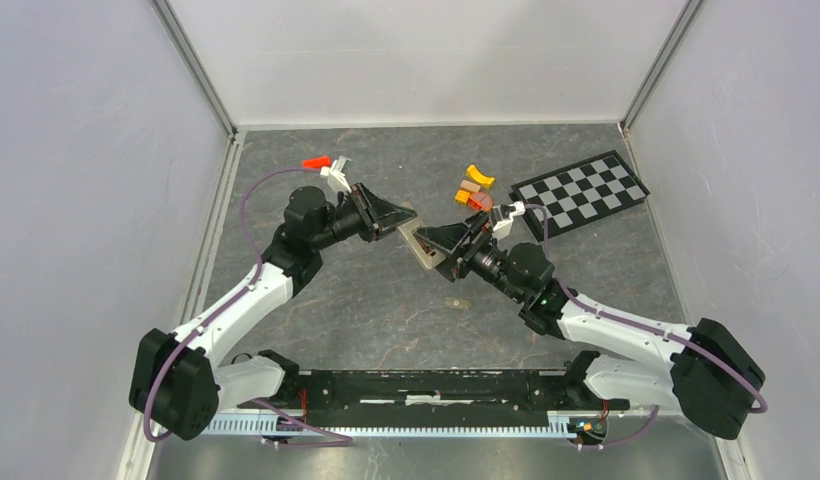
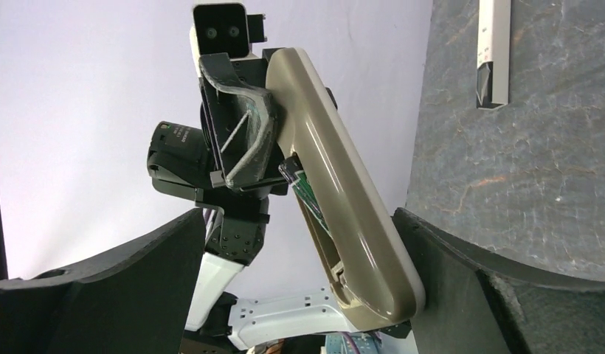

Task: Load the batteries into the remote control
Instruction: Load the battery into the remote control.

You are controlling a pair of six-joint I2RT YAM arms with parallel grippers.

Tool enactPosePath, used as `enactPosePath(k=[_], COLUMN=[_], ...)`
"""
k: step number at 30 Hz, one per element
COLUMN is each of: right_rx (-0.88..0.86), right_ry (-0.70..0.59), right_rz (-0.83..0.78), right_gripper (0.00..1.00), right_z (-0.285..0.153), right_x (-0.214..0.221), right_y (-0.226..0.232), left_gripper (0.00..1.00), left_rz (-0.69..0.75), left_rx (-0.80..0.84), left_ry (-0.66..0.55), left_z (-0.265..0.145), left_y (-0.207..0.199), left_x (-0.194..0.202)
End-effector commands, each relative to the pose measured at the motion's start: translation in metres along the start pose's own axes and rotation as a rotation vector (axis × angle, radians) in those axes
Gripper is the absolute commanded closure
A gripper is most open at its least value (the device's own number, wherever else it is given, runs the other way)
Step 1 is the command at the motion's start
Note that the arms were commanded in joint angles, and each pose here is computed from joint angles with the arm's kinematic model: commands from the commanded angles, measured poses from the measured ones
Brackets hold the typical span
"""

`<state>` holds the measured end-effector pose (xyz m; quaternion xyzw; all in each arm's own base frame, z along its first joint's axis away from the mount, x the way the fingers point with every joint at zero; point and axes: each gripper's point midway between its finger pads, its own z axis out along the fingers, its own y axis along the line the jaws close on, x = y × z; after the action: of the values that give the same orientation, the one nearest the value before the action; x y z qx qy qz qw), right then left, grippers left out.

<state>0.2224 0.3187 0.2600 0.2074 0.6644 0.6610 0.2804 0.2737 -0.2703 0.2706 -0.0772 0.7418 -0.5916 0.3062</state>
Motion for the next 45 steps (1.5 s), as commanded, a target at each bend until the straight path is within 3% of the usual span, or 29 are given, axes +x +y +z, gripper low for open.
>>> enactPosePath(k=[1,8,14,31,39,43,45], right_rx=[-0.122,-0.123,-0.173,-0.183,-0.177,-0.176,-0.177], right_ry=[-0.045,-0.029,0.007,-0.012,-0.010,-0.012,-0.013], right_rz=[0.018,0.055,0.115,0.194,0.199,0.189,0.178], right_gripper=[0.02,0.02,0.20,0.39,0.57,0.59,0.55], right_z=[0.008,0.018,0.014,0.006,0.003,0.001,-0.001], right_x=[-0.009,-0.007,-0.001,-0.005,-0.005,-0.005,-0.005], right_y=[0.041,0.046,0.047,0.042,0.039,0.039,0.038], left_gripper=[0.98,0.98,0.98,0.98,0.98,0.98,0.98], left_rz=[0.054,0.091,0.130,0.177,0.152,0.141,0.136], left_rx=[0.094,0.114,0.147,0.166,0.172,0.173,0.169], left_ry=[0.000,0.022,0.033,0.050,0.052,0.052,0.052], left_z=[-0.005,-0.006,-0.007,-0.009,-0.008,-0.009,-0.009], left_y=[-0.023,-0.028,-0.035,-0.036,-0.040,-0.040,-0.039], left_x=[-0.003,0.001,0.001,0.005,0.004,0.004,0.005])
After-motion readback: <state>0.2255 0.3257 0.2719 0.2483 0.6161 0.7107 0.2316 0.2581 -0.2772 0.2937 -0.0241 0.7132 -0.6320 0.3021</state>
